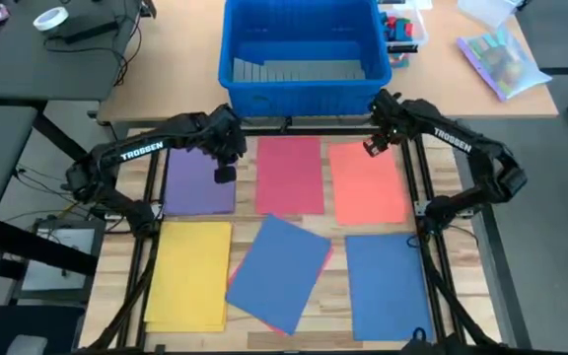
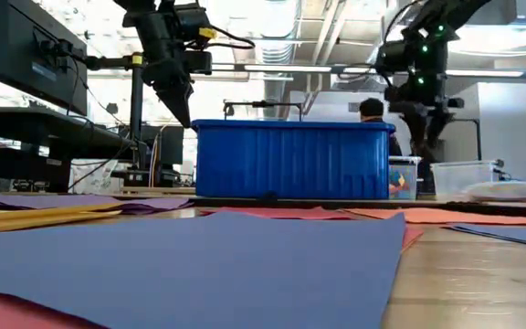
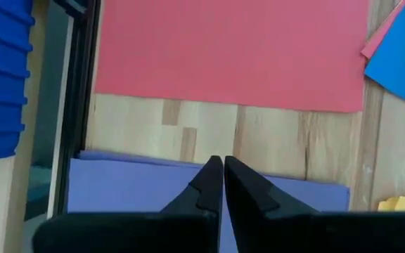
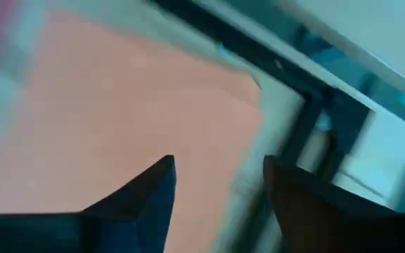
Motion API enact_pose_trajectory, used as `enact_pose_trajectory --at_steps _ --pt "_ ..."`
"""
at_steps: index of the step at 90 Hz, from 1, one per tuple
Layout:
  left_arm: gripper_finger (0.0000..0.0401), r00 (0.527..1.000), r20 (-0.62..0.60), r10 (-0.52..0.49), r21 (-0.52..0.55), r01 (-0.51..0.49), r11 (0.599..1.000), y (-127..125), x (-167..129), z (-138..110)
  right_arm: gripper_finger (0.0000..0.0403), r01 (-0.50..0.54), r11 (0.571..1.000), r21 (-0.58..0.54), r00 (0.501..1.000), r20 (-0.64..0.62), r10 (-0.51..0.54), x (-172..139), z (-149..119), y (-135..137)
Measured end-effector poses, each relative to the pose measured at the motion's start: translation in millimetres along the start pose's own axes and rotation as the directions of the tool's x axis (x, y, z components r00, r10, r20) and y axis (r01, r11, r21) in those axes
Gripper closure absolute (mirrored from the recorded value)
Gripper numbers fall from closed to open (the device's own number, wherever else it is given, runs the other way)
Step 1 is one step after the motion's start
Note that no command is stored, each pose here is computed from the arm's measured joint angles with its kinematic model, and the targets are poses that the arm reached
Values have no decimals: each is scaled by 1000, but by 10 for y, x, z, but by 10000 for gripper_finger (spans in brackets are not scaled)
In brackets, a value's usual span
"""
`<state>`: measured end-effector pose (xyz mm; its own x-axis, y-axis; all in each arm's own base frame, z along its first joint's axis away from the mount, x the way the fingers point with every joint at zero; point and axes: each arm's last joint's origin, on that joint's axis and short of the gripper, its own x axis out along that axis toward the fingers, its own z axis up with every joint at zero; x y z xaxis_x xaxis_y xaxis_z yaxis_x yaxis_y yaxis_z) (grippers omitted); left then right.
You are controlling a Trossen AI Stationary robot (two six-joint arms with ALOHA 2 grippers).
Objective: Organize paper
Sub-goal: Stack the orange colored paper on top of the other orange colored paper
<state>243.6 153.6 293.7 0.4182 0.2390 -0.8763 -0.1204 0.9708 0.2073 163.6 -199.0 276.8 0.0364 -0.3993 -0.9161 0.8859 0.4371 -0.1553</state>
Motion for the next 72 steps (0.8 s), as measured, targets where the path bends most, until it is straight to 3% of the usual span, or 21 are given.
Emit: enact_pose_trajectory --at_steps 12,20,28,42,55,72 --pt "401 1000 7 4 -11 -4 1000 4 0 6 207 -236 957 170 967 134 215 -6 144 214" --pt "401 1000 9 5 -12 -5 1000 6 0 8 220 -346 914 210 935 158 318 136 191 424" --pt "401 1000 13 7 -13 -7 1000 8 0 12 264 -360 905 229 933 110 343 359 215 651" --pt "401 1000 15 9 -13 -9 1000 10 -1 13 385 -328 925 190 941 -16 337 775 162 994" --pt "401 1000 14 9 -20 -9 1000 10 -1 12 392 -301 931 207 941 -92 325 1032 87 1187" --pt "401 1000 14 10 -22 -9 1000 11 -1 13 401 -338 904 264 932 -44 361 1174 144 1274"
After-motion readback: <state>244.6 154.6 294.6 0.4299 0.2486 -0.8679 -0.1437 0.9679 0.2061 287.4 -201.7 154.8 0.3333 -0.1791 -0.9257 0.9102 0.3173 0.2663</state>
